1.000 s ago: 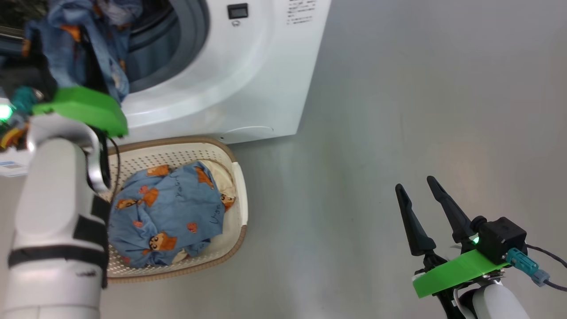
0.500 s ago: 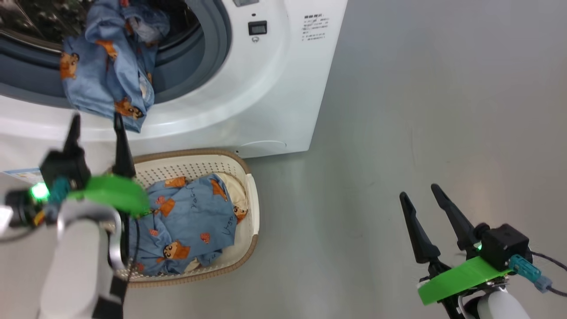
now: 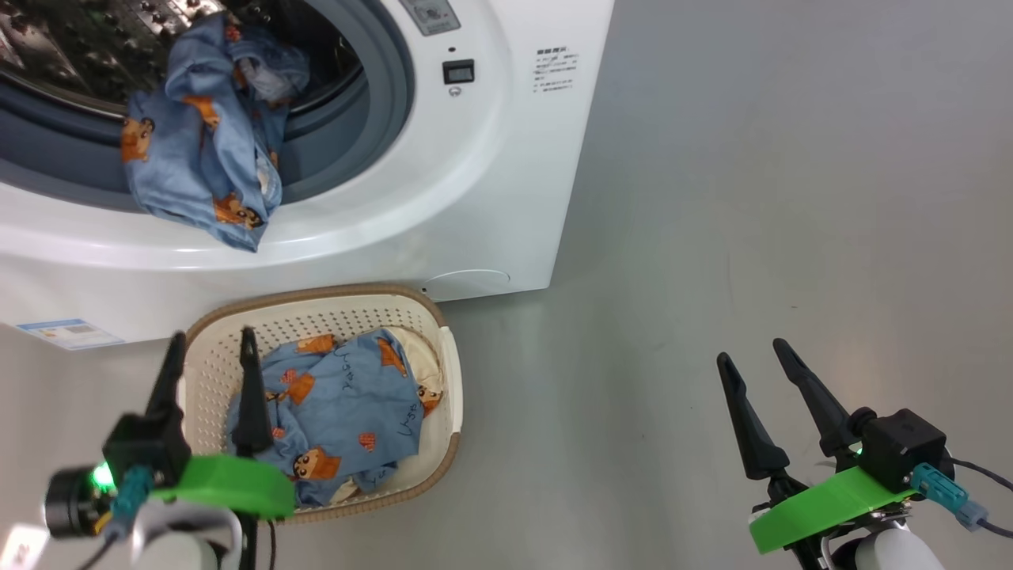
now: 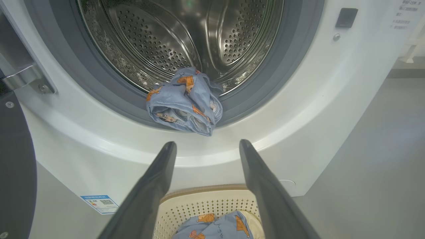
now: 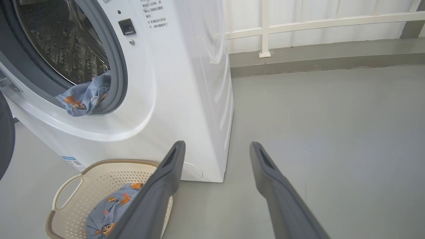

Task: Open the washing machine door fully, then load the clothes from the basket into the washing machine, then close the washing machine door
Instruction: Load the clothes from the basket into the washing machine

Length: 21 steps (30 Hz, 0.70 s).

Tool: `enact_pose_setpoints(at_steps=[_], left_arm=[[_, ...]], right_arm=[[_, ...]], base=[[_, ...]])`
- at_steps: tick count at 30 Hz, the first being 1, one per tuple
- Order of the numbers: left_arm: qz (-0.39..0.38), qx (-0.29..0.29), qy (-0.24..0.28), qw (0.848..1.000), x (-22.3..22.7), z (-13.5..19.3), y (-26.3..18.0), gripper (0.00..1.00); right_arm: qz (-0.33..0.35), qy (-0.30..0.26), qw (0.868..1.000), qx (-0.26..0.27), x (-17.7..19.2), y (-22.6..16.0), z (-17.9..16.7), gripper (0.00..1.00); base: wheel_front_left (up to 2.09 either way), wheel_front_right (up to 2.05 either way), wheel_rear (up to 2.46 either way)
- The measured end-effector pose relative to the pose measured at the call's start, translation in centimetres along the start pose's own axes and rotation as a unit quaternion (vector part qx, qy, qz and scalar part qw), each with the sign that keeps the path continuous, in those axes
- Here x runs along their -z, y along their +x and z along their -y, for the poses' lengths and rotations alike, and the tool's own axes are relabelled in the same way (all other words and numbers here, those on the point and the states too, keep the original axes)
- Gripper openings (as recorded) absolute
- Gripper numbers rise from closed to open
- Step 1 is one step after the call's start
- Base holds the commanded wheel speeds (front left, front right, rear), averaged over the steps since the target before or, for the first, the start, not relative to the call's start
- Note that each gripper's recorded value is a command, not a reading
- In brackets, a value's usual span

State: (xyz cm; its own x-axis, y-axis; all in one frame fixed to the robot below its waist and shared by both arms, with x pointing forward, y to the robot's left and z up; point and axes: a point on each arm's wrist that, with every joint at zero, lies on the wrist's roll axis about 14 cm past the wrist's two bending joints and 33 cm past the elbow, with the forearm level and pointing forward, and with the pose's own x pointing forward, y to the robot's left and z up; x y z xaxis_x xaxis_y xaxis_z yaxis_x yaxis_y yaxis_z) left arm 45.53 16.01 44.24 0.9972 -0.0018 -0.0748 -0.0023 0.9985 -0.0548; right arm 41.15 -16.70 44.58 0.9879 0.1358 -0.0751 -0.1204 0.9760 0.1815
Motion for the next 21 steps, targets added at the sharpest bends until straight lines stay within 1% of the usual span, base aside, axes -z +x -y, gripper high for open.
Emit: enact_pose_setpoints(at_steps=[4, 10, 21], left_arm=[[-0.009, 0.001, -0.014, 1.0, 0.7, 0.4, -1.6, 1.0], [-0.035, -0.019, -0.021, 0.999, 2.4, -0.6, -3.4, 1.0], [-0.027, -0.027, -0.021, 0.999, 1.8, -0.9, -3.9, 1.0]], right_arm=[[-0.001, -0.001, 1.0, 0.003, 0.0, -0.2, 0.2, 1.0], [-0.002, -0.004, 1.0, 0.009, 0.0, -0.4, 0.7, 1.0], [-0.008, -0.004, 1.0, 0.014, 0.4, -0.9, 0.9, 1.0]], base=[[0.0, 0.0, 0.0], [0.0, 0.0, 0.0], [0.0, 0.0, 0.0]])
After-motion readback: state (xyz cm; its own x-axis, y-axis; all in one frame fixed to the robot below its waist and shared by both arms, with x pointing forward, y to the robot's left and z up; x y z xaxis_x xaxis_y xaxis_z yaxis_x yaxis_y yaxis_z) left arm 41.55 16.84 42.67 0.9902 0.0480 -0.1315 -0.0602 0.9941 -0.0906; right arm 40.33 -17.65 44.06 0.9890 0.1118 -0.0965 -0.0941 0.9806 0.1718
